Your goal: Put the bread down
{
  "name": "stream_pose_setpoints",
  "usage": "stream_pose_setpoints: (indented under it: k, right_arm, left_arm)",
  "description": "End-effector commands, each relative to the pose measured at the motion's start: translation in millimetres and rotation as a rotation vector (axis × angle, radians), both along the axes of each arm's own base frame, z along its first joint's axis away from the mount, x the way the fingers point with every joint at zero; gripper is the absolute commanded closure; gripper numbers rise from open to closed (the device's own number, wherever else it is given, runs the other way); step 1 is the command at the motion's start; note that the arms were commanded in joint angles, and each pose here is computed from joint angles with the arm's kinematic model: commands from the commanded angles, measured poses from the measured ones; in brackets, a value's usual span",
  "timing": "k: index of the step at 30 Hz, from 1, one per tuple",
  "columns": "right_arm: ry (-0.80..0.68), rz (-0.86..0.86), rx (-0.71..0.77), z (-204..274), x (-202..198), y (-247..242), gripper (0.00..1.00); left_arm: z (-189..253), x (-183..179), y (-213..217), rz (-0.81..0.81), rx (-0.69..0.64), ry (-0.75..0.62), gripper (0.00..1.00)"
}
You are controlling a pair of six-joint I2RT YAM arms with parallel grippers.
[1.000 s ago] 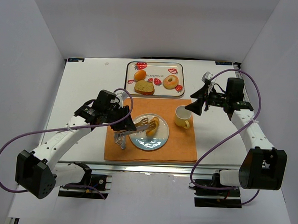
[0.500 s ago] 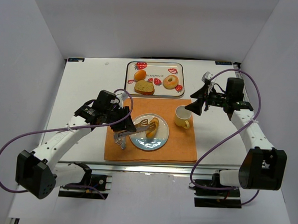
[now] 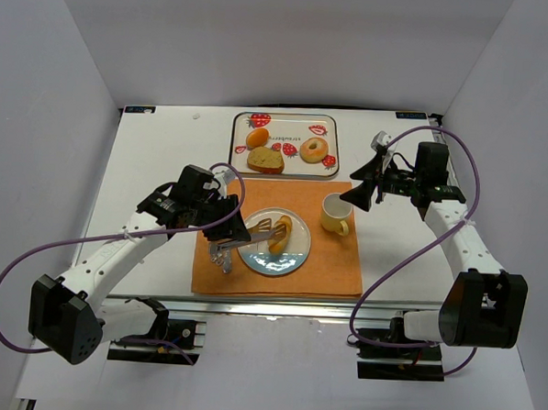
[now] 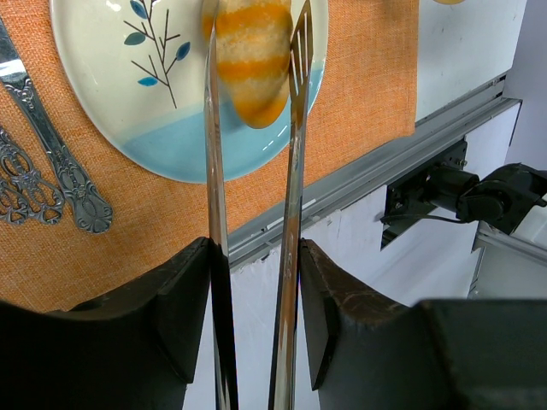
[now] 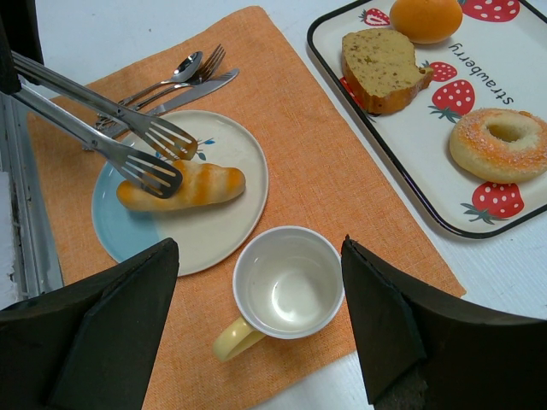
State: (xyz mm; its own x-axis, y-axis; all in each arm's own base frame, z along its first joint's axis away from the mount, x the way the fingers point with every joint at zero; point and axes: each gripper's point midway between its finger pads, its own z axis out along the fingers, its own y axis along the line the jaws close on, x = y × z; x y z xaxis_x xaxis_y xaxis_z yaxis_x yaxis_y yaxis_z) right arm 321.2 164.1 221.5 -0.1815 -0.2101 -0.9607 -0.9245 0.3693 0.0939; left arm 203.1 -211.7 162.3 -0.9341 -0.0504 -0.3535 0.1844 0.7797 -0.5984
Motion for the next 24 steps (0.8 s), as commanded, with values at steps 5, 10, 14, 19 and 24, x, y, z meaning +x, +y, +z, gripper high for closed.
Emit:
stream_pose_setpoints:
  k: [5,10,14,19,24]
  right_arm:
    - [-0.044,0.018,0.018,15.4,1.7,0.9,0.19]
    - [-0.044,0.018,0.018,15.7,1.3,0.9,0.19]
    - [-0.044,0.018,0.018,15.7,1.3,0.9,0.19]
    - [-0.043,0.019,0.019,15.8,1.1,1.1,0.19]
    - [-0.043,0.019,0.019,15.8,1.1,1.1,0.19]
  left_arm:
    - [23.2,2.7,-7.3,-0.030,-0.047,-0.059,0.45]
    - [23.7,2.5,-7.5,-0.031,-0.048,-0.058,0.45]
    - [24.5,2.3,-7.9,-0.033,-0.051,-0.059,0.44]
    - [25.9,2.4,-8.4,-0.035,-0.055,-0.060,0.44]
    - [26.6,2.1,-8.7,-0.038,-0.053,-0.058,0.44]
